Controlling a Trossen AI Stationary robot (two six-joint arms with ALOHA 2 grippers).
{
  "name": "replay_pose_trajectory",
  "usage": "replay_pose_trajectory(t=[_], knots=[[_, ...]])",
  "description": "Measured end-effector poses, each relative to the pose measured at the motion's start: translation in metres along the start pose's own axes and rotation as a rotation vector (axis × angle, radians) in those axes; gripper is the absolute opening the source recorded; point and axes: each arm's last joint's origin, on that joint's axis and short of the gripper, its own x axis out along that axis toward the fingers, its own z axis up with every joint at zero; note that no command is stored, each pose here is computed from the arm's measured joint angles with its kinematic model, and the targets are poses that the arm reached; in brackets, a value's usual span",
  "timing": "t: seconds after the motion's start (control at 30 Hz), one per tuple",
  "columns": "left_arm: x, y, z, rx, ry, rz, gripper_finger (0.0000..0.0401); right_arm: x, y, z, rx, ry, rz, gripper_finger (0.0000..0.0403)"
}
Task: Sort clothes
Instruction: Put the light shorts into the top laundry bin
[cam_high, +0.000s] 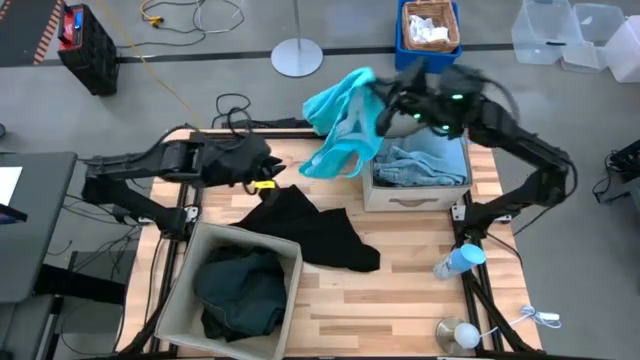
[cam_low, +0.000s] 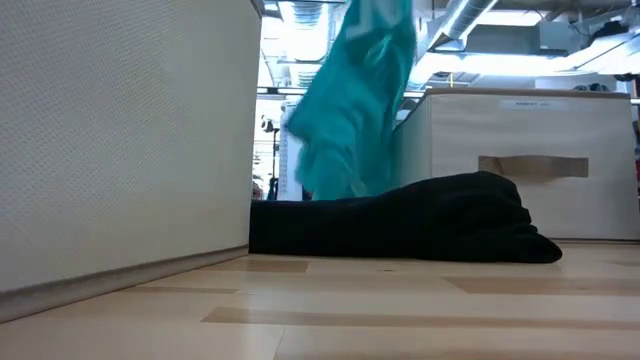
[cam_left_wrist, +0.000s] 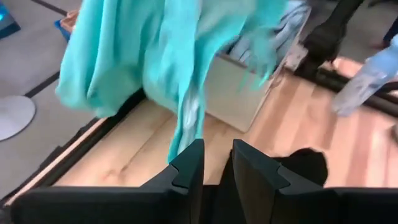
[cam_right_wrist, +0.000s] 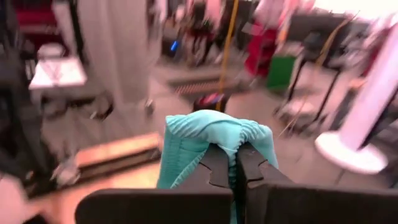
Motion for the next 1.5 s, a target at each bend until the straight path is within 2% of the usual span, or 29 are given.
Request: replay_pose_trajectory(t=[0.2, 0.33, 0.63, 0.87, 0.93, 1.1, 1.37, 1.43, 1.5], knots=[[0.036, 0.011, 0.002, -0.006, 0.08, 0.041, 0.008, -0.046, -0.013, 0.031, -0.067, -0.193, -0.183, 0.0], [0.061, 0.017, 0.001, -0.024, 0.154, 0.008, 0.008, -0.068, -0.019, 0.041, -0.111, -0.238, -0.329, 0.0], [0.118, 0.022, -0.007, -0.031, 0.299, -0.074, 0.008, -0.087, -0.016, 0.051, -0.241, -0.143, -0.659, 0.0], [0.155, 0.023, -0.019, -0.018, 0.382, -0.082, 0.008, -0.086, -0.009, 0.059, -0.327, 0.02, -0.894, 0.0], [0.162, 0.023, -0.022, -0.019, 0.406, -0.097, 0.008, -0.086, -0.008, 0.058, -0.348, 0.054, -0.911, 0.0], [0.174, 0.023, -0.028, -0.019, 0.444, -0.116, 0.008, -0.087, -0.004, 0.052, -0.303, 0.112, -0.929, 0.0], [0.174, 0.026, -0.027, -0.013, 0.441, -0.116, 0.008, -0.081, 0.001, 0.016, -0.471, 0.317, -0.947, 0.0], [0.175, 0.028, -0.027, -0.012, 0.443, -0.124, 0.008, -0.08, 0.002, 0.004, -0.488, 0.334, -0.905, 0.0], [0.175, 0.029, -0.026, -0.013, 0.442, -0.123, 0.008, -0.079, 0.003, -0.009, -0.448, 0.331, -0.763, 0.0]])
